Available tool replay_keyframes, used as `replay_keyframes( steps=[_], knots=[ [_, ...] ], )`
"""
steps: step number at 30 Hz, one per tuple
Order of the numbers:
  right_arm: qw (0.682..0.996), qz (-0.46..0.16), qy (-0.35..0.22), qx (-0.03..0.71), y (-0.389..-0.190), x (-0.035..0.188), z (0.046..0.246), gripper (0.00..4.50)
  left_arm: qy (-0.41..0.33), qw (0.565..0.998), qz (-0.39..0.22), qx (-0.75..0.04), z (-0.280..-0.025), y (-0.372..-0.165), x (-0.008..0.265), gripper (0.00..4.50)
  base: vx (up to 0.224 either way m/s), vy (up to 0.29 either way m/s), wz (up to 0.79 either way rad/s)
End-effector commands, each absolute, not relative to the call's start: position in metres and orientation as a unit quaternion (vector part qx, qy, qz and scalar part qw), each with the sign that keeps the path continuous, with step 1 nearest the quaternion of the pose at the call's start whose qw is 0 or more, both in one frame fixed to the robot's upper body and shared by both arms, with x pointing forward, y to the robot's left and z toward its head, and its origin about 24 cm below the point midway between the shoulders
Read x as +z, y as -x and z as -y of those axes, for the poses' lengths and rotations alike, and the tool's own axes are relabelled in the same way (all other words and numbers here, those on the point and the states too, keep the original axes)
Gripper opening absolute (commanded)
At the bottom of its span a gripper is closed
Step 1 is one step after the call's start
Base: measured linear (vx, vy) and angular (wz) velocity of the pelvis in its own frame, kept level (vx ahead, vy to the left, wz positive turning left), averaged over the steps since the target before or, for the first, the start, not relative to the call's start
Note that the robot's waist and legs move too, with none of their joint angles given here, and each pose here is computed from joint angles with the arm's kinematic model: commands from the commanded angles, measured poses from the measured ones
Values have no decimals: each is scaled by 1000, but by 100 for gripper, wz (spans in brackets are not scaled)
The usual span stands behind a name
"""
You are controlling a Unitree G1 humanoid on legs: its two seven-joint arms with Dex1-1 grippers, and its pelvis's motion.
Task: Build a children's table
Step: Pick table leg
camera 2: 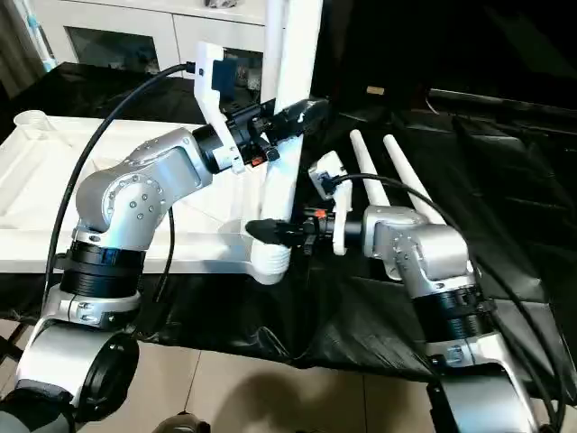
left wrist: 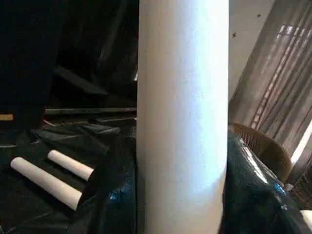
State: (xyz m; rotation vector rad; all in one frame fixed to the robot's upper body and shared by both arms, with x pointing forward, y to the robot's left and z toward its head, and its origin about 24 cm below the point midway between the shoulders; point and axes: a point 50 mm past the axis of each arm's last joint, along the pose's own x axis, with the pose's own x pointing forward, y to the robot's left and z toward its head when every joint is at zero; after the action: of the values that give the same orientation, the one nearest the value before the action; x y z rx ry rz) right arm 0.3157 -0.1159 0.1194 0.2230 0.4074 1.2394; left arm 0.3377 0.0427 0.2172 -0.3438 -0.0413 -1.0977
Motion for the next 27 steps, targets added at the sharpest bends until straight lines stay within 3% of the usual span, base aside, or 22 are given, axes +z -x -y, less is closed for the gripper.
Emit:
replay_keyframes(
  steps=[1,6,8,11,13,20,21,27],
  knots=[
    [792,-191,-107,570,-318,121,119,306,158,829,32,-536,-40,-332,223,177,0,0,0],
    [790,-196,-110,571,-315,117,121,306,159,827,30,-538,-40,-331,222,177,0,0,0],
    [789,-196,-110,571,-315,116,121,273,159,827,30,-539,-40,-331,222,177,0,0,0],
    [789,-194,-112,572,-314,115,120,270,158,824,28,-543,-39,-329,220,177,0,0,0],
    [788,-193,-113,573,-314,115,120,230,159,823,27,-545,-39,-328,220,177,0,0,0],
    [789,-190,-118,573,-312,112,119,201,154,831,21,-535,-40,-328,216,177,0,0,0],
    [789,-189,-119,572,-311,112,118,200,164,829,16,-534,-40,-329,216,233,0,0,0],
    [797,-181,-126,562,-313,110,117,194,170,825,27,-539,-42,-330,219,291,0,0,0]
  ],
)
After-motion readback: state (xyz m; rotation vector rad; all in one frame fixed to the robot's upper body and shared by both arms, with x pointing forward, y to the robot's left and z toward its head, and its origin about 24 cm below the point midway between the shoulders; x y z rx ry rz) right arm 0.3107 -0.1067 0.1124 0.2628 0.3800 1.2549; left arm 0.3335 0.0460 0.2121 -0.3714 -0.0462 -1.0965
